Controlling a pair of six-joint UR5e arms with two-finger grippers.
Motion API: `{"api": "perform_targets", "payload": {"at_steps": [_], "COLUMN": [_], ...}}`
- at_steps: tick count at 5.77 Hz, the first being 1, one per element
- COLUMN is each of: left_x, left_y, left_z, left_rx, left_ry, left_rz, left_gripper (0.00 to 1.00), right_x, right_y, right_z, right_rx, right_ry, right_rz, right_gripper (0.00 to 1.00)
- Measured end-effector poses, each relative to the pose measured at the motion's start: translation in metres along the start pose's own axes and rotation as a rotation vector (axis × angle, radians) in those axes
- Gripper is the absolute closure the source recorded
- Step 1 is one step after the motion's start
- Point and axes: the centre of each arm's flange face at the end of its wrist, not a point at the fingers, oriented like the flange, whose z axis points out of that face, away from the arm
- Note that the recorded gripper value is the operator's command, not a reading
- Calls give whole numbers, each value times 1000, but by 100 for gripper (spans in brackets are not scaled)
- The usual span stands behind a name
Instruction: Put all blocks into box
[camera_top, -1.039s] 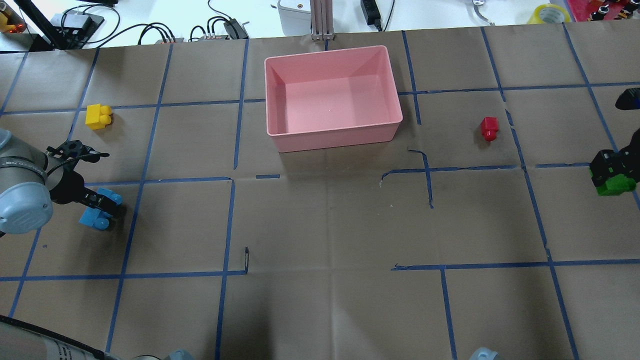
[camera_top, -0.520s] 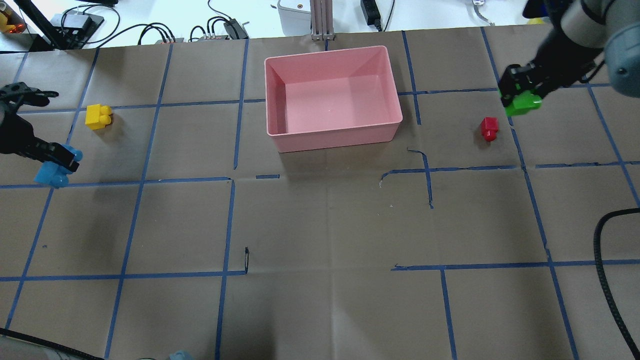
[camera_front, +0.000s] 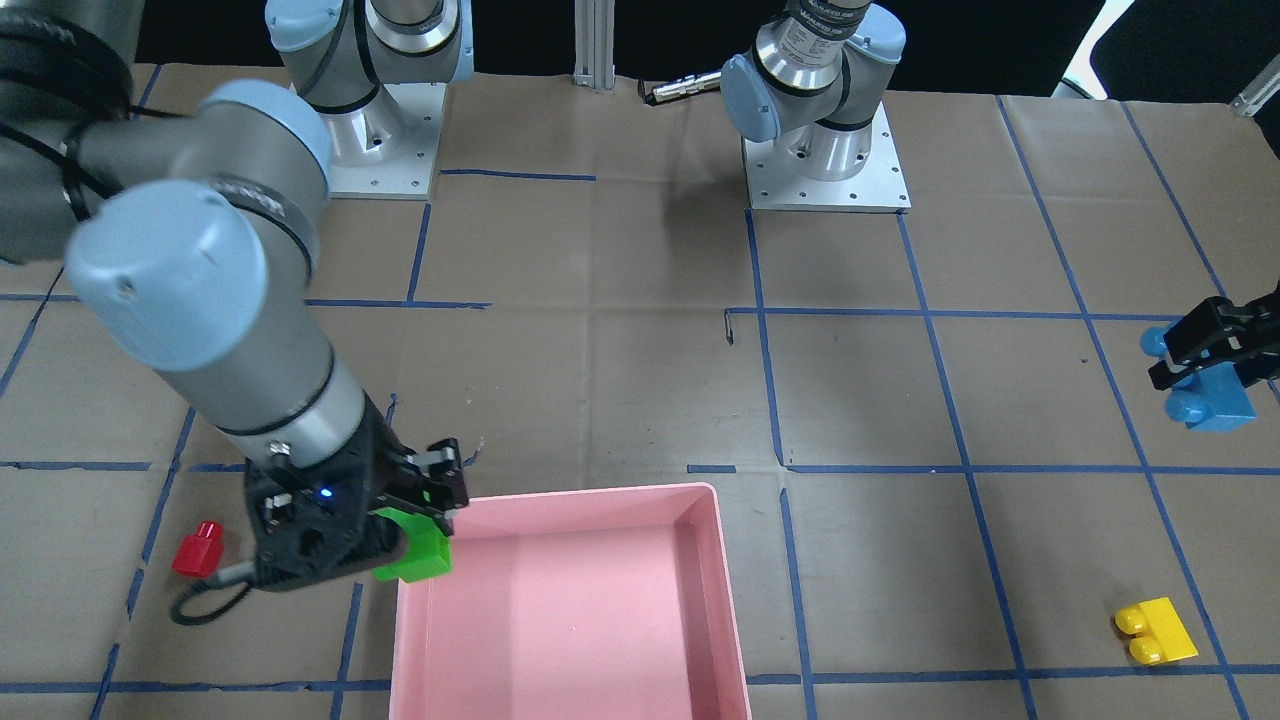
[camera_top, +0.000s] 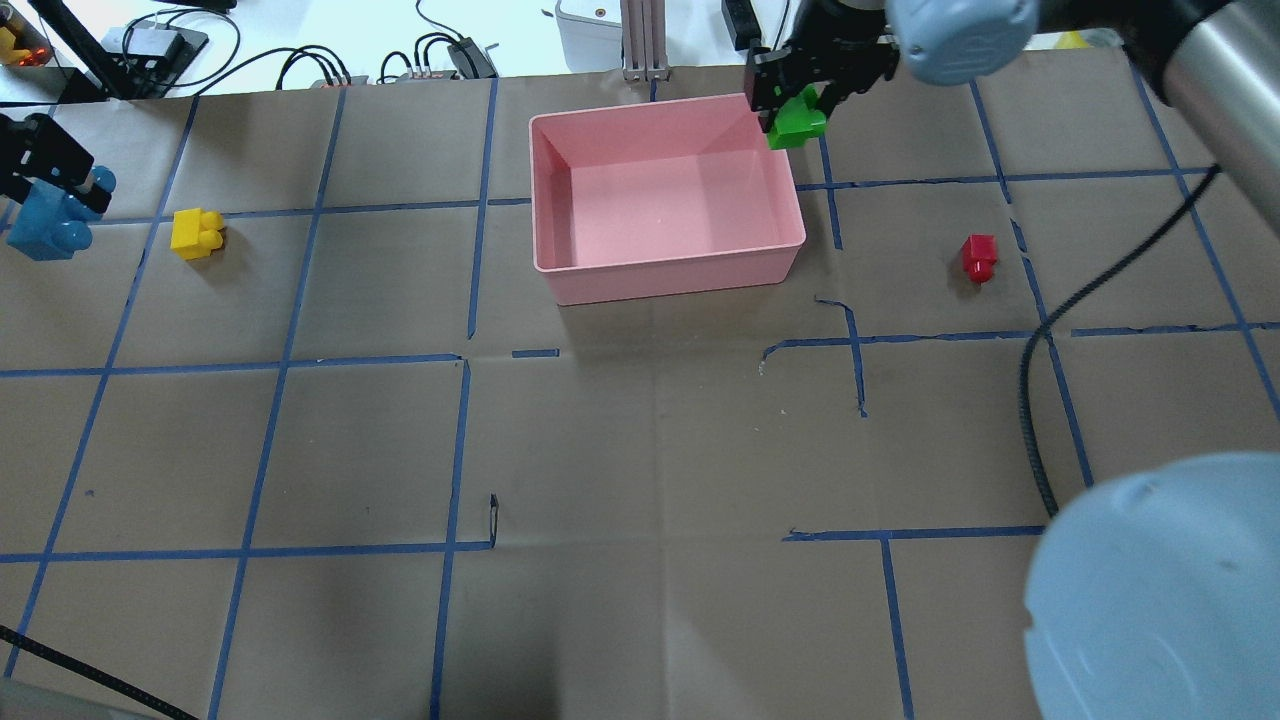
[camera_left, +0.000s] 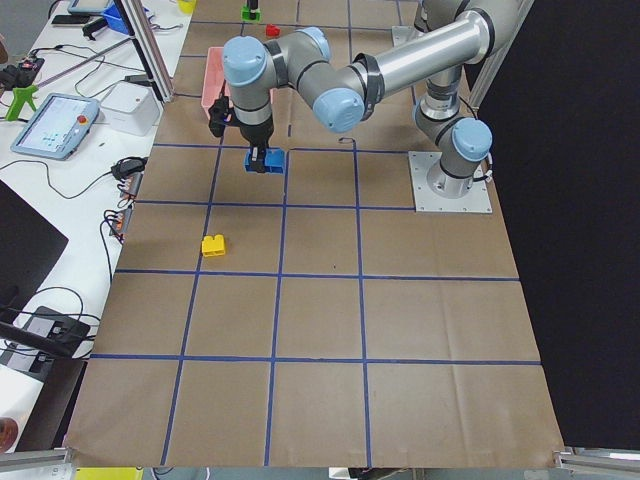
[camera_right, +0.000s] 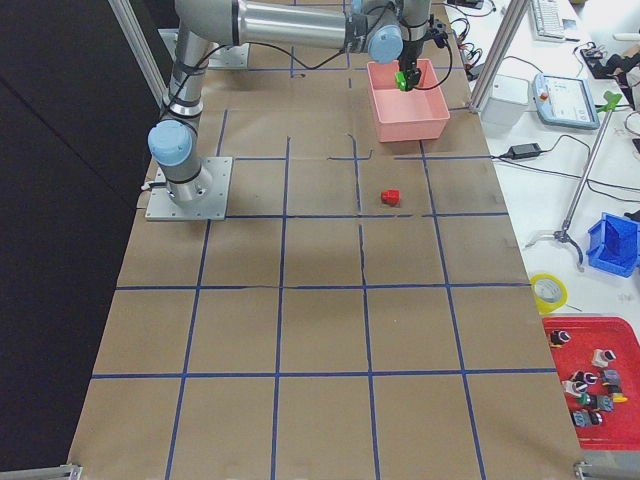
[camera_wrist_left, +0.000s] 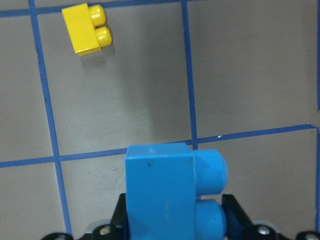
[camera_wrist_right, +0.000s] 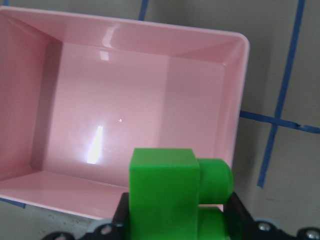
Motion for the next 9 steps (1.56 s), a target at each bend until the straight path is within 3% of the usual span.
{"api": "perform_targets", "payload": {"at_steps": [1,2,5,7,9], "left_x": [39,76,175,231,317], "left_y": [-23,-54,-146,-169,-178], "left_z": [1,9,55,84,126], "left_rx": [5,11,18,22,37], "left_ry": [1,-3,1,5,9], "left_rz": [-43,-73,-147,-188,-222], "left_gripper": [100,100,100,100,100], "right_x": [-29,-45,-54,-46,7], "right_y": [-14,-17,-26,-21,13], "right_z": [23,35,44,35,-9], "right_rx": [2,7,40,36,-26], "right_ry": [-10,-26,-53,-35,-9], "right_rz": [19,41,49,48,101], "right_gripper": [59,1,0,0,1]}}
